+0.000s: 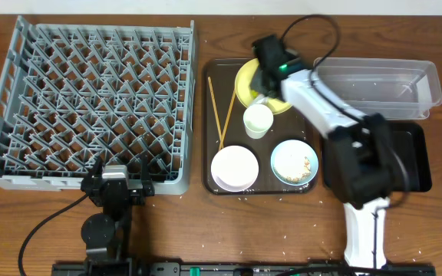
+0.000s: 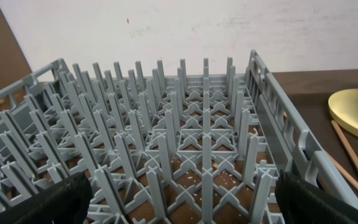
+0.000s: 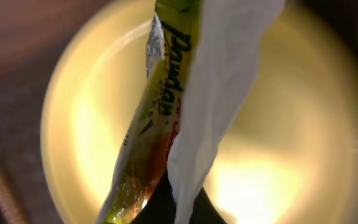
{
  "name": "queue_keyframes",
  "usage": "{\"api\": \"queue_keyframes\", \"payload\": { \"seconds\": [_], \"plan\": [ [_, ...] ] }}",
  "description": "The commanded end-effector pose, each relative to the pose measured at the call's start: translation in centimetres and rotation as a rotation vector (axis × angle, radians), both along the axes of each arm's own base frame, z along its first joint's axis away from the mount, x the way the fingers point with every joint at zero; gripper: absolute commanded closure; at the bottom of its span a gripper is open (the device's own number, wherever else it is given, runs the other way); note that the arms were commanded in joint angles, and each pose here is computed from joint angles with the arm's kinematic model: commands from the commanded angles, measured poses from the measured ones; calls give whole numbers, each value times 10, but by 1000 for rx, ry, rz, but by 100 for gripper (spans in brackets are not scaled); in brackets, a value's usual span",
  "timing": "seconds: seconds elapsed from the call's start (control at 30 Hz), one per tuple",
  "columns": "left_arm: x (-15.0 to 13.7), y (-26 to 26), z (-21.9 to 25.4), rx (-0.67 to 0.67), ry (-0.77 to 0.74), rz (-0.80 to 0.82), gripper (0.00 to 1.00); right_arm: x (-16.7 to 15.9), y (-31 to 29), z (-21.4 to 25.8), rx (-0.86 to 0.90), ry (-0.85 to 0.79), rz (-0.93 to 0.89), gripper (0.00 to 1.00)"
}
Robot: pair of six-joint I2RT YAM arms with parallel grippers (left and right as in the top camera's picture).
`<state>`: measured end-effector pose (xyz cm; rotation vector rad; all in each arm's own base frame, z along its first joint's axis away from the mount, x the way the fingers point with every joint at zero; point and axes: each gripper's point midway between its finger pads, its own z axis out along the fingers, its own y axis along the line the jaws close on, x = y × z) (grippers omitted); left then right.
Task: Sort waste into correct bins and load items into the dishwasher
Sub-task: 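Carry wrapper with right gripper into clear plastic bin and release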
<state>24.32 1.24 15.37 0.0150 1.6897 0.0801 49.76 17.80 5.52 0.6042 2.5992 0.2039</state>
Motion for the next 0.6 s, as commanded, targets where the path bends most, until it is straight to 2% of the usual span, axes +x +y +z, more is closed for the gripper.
{"api": "queue_keyframes", "payload": {
  "seconds": [0.0,0.07,0.2,0.43,0.57],
  "plan": [
    [0,0,-15,-1,35,-4,5,11,-47,118,47,-195,-72,99],
    [0,0,-15,-1,35,-4,5,4,-80,144,48,-214,-130,99],
    [0,0,-16,-1,35,-4,5,-15,-138,160,49,-178,-273,99],
    [0,0,-16,-1,35,-4,5,-47,-230,116,91,-30,-719,98],
    [0,0,-16,-1,35,-4,5,-40,-259,80,99,-55,-812,98]
  ]
}}
